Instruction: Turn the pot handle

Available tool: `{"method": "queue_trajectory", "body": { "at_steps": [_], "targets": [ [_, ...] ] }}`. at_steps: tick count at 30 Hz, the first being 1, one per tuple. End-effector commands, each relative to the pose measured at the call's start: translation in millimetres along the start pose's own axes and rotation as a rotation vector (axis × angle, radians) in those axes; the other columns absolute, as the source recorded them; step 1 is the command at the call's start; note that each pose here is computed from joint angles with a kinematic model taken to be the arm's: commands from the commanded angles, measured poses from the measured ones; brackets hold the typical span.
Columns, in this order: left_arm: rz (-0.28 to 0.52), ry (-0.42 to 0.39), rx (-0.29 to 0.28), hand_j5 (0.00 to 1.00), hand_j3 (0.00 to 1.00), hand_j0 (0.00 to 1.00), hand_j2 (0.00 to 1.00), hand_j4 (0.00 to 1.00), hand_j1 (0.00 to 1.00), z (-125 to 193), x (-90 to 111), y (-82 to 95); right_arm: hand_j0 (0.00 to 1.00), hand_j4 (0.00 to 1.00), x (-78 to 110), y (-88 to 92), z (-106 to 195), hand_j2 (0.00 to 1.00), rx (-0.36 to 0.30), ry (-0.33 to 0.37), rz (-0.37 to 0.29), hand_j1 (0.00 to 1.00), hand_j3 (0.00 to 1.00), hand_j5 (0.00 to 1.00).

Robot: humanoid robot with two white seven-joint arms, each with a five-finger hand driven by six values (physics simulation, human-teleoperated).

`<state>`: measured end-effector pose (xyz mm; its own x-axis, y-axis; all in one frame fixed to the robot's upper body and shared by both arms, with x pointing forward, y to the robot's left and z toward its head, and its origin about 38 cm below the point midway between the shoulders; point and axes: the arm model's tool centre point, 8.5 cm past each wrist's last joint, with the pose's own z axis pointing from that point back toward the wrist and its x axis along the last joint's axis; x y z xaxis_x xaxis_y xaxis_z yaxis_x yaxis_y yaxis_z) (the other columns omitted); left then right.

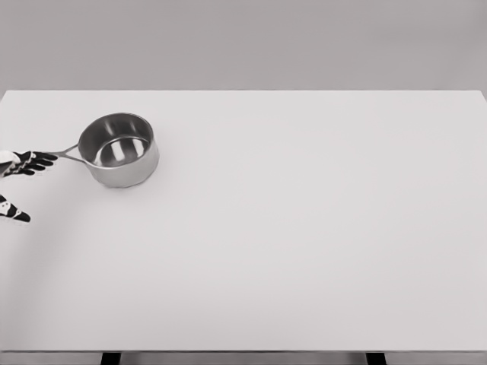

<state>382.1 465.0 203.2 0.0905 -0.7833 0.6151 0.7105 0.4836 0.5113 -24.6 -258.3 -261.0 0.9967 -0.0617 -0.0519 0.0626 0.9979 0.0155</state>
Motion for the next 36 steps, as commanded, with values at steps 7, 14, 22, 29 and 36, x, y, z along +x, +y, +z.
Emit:
{"method": "queue_trajectory", "body": {
  "at_steps": [7,14,22,29,36],
  "targets": [
    [0.008,0.007,-0.001,1.0,1.0,1.0,1.0,1.0,1.0,-4.8,-4.7,-2.5,1.0,1.0,0.1,0.0,0.0,1.0,0.0,0.0,0.001,1.0,1.0,1.0],
    [0.005,0.018,-0.009,1.0,1.0,1.0,1.0,1.0,1.0,-3.7,-7.3,-4.9,1.0,1.0,0.1,0.0,0.0,1.0,0.0,0.0,0.001,1.0,1.0,1.0],
    [-0.007,0.067,0.002,1.0,1.0,1.0,1.0,1.0,1.0,-4.6,-13.7,-2.3,1.0,1.0,0.1,0.0,0.0,1.0,0.0,0.0,0.001,1.0,1.0,1.0],
    [-0.028,0.08,0.027,1.0,1.0,1.0,1.0,1.0,1.0,-11.4,-14.9,1.3,1.0,1.0,0.1,0.0,0.0,1.0,0.0,0.0,0.001,1.0,1.0,1.0],
    [-0.036,0.093,0.047,1.0,1.0,1.0,1.0,1.0,1.0,-13.5,-17.3,7.5,1.0,1.0,0.0,0.1,0.0,1.0,0.0,0.001,-0.001,1.0,1.0,1.0]
  ]
}}
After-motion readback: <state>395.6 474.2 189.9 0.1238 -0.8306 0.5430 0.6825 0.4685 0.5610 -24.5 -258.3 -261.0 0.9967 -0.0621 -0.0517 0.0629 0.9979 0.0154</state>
